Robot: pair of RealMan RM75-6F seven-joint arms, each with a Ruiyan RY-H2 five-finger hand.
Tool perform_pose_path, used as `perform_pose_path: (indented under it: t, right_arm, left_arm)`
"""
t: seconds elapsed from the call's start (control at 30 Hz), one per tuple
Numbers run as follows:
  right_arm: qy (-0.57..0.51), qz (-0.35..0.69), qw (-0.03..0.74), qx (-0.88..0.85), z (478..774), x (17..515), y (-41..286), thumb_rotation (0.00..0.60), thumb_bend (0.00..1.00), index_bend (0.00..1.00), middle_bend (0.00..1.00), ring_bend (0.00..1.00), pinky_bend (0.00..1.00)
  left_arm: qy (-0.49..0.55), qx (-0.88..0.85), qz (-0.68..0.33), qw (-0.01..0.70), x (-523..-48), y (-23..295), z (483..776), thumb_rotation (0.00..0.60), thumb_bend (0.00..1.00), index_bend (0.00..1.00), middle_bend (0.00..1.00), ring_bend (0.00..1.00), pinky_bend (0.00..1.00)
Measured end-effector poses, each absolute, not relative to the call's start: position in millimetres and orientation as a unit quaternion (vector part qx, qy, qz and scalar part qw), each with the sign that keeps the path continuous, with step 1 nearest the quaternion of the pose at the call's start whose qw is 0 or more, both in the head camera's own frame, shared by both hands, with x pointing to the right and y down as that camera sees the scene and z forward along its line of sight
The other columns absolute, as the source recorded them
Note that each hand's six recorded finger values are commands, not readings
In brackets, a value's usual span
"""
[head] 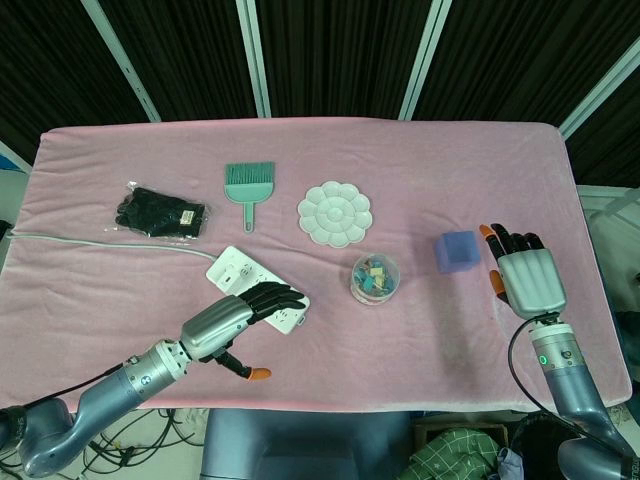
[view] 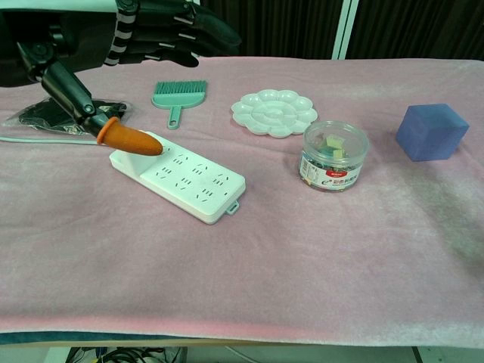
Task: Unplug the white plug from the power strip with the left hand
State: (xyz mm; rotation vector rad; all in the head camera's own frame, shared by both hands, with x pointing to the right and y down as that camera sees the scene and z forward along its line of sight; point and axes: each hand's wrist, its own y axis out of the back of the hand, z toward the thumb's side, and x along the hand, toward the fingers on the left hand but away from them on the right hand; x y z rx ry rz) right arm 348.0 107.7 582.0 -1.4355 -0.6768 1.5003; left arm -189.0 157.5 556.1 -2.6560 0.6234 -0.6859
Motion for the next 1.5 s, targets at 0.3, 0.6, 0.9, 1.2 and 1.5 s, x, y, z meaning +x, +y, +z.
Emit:
perform_pose_path:
  t: [0.3,0.6,0.9,1.2,1.5]
  right_arm:
    - [-0.28,0.604,0.456,-0.59,577.9,344.7,110.6,0.6,0.39,0.16,0.16,0.29,0.27]
    - [-0.278,0.597,0.459,-0.596,578.5,338.9,114.9,0.6,0.39,0.16,0.16,0.26,0.22]
    - [-0.275,0.599,0.455,-0.598,579.6,341.2,117.4,0.6,0.36,0.16,0.13,0.25,0.21]
    - [-0.268,0.589,0.459,-0.609,578.9,336.7,124.1,0.6,0.36,0.16,0.13,0.25,0.21]
    - [-0.257,0.583,0.437,-0.635,580.0,335.1,146.8,0.6,0.36,0.15,0.13,0.25,0.21]
  left_arm:
    - [0.212,-0.929,-0.246,0.178,-187.2,161.2,556.8,0.6,0.17,0.16,0.09,0.0,0.0]
    - [0.21,-0.915,-0.267,0.216,-194.7,158.4,560.3,0.6,0.17,0.15,0.09,0.0,0.0]
    - [0.205,-0.906,-0.283,0.239,-199.9,160.5,564.6,0.6,0.17,0.15,0.07,0.0,0.0]
    - [0.204,-0.895,-0.302,0.256,-208.1,162.5,569.5,0.6,0.17,0.14,0.07,0.0,0.0]
    - [0.195,-0.852,-0.347,0.34,-238.2,152.9,573.7,0.6,0.17,0.14,0.08,0.0,0.0]
